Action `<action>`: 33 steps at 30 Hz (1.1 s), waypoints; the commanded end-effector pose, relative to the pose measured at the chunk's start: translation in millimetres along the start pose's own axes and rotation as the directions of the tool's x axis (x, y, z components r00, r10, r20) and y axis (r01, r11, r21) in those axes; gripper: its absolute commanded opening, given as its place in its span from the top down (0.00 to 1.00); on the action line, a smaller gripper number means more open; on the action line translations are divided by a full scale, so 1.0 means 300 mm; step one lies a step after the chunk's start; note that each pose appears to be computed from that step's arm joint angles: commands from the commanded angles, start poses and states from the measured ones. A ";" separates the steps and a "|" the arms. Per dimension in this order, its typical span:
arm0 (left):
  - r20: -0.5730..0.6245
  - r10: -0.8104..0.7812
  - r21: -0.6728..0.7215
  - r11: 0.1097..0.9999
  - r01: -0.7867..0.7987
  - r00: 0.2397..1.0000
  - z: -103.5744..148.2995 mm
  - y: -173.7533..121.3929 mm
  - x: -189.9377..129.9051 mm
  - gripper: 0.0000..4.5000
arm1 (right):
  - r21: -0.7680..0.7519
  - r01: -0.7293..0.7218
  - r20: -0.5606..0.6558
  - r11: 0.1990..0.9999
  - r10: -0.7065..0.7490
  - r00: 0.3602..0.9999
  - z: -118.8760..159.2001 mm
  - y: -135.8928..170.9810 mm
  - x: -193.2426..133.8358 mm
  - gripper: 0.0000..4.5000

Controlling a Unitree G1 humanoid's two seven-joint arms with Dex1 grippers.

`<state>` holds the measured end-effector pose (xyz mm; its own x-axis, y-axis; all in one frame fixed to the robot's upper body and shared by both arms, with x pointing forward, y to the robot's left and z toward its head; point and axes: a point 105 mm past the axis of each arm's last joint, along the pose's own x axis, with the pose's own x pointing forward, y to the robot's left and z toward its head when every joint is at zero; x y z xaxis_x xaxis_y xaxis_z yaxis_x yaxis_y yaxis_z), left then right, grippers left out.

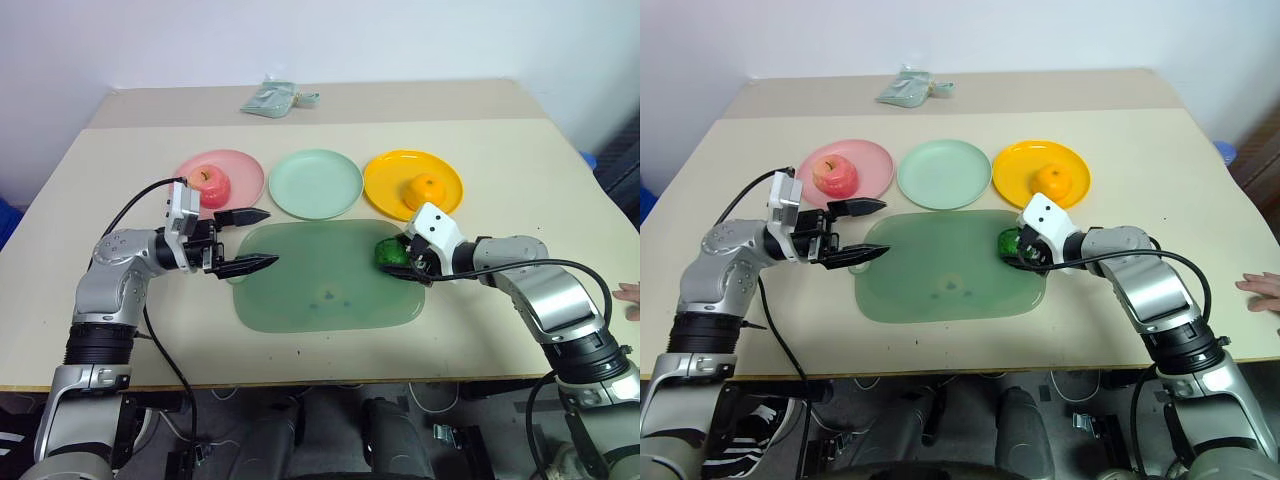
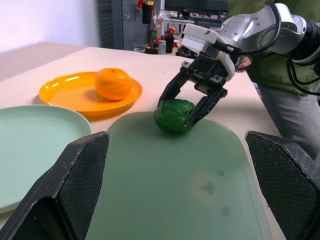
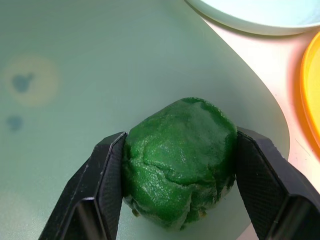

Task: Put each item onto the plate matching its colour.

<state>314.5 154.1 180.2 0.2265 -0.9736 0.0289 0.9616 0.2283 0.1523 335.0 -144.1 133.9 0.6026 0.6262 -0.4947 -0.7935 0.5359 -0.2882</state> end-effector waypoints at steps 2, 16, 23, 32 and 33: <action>0.013 0.006 0.057 0.998 -0.007 1.000 0.038 0.001 0.000 0.00 | -0.012 0.036 0.130 0.999 -0.034 0.991 0.110 -0.029 -0.013 0.43; -0.015 0.229 0.112 0.968 -0.226 0.973 0.000 0.089 -0.038 0.00 | 0.045 0.214 0.459 0.976 -0.211 0.863 0.492 -0.124 0.303 0.43; -0.015 0.258 0.125 0.959 -0.254 0.966 0.007 0.071 -0.076 0.00 | 0.036 0.180 0.410 0.983 -0.178 0.895 0.449 -0.131 0.382 0.14; 0.015 0.236 0.101 0.967 -0.236 0.972 0.019 0.061 -0.079 0.00 | 0.152 0.156 0.649 0.976 -0.218 0.729 0.528 -0.209 0.168 0.02; 0.028 0.222 0.098 0.970 -0.224 0.975 0.025 0.060 -0.076 0.00 | 0.134 0.129 0.674 0.983 -0.186 0.715 0.487 -0.196 0.130 0.02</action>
<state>326.9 177.9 173.4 0.4473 -0.8933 0.0440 0.8706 0.4461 0.2073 433.6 -56.7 239.8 0.6960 0.6977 0.1698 -0.6557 0.7139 -0.2459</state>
